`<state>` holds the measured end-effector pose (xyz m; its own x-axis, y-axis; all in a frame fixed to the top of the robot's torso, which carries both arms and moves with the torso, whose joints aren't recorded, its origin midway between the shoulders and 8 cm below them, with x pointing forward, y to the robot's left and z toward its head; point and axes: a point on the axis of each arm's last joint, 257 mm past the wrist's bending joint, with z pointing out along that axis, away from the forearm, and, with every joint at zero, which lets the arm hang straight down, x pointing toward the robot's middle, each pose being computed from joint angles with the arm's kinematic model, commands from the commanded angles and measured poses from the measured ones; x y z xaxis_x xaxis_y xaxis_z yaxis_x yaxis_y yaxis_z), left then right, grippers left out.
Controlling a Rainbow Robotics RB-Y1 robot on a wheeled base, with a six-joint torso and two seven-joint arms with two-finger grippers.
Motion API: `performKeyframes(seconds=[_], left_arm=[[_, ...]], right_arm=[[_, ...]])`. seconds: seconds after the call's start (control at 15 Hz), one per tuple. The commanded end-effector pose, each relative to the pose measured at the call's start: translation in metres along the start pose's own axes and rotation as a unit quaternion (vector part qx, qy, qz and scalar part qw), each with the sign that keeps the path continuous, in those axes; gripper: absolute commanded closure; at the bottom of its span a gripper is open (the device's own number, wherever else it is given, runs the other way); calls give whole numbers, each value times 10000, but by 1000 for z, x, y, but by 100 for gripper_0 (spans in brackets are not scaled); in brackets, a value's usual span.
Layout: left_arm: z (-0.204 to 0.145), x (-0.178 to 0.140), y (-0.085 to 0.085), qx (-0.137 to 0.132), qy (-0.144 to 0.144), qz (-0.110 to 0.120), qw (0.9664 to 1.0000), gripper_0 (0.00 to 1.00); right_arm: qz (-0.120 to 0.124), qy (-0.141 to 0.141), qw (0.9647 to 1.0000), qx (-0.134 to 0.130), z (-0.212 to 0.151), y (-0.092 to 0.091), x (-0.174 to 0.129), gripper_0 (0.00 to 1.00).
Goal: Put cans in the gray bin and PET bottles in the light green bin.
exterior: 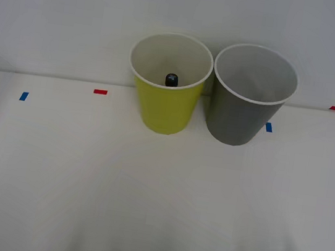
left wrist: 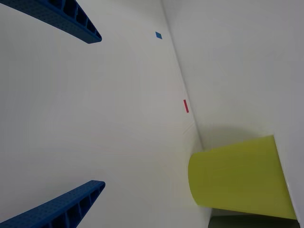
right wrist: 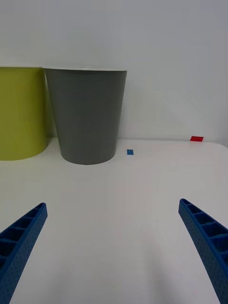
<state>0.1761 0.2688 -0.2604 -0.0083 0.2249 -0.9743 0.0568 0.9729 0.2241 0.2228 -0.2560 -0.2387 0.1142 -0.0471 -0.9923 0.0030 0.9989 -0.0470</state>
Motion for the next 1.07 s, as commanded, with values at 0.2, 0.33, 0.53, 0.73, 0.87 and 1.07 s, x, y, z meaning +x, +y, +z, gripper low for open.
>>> performKeyframes(seconds=[0.2,0.33,0.53,0.73,0.87,1.07], left_arm=[[0,0,0,0,0,0,10000,0],[0,0,0,0,0,0,10000,0],[0,0,0,0,0,0,10000,0],[0,0,0,0,0,0,10000,0],[0,0,0,0,0,0,10000,0],[0,0,0,0,0,0,10000,0]], right_arm=[[0,0,10000,0,0,0,0,4],[0,0,10000,0,0,0,0,4],[0,0,10000,0,0,0,0,3],[0,0,10000,0,0,0,0,3],[0,0,10000,0,0,0,0,4],[0,0,10000,0,0,0,0,4]])
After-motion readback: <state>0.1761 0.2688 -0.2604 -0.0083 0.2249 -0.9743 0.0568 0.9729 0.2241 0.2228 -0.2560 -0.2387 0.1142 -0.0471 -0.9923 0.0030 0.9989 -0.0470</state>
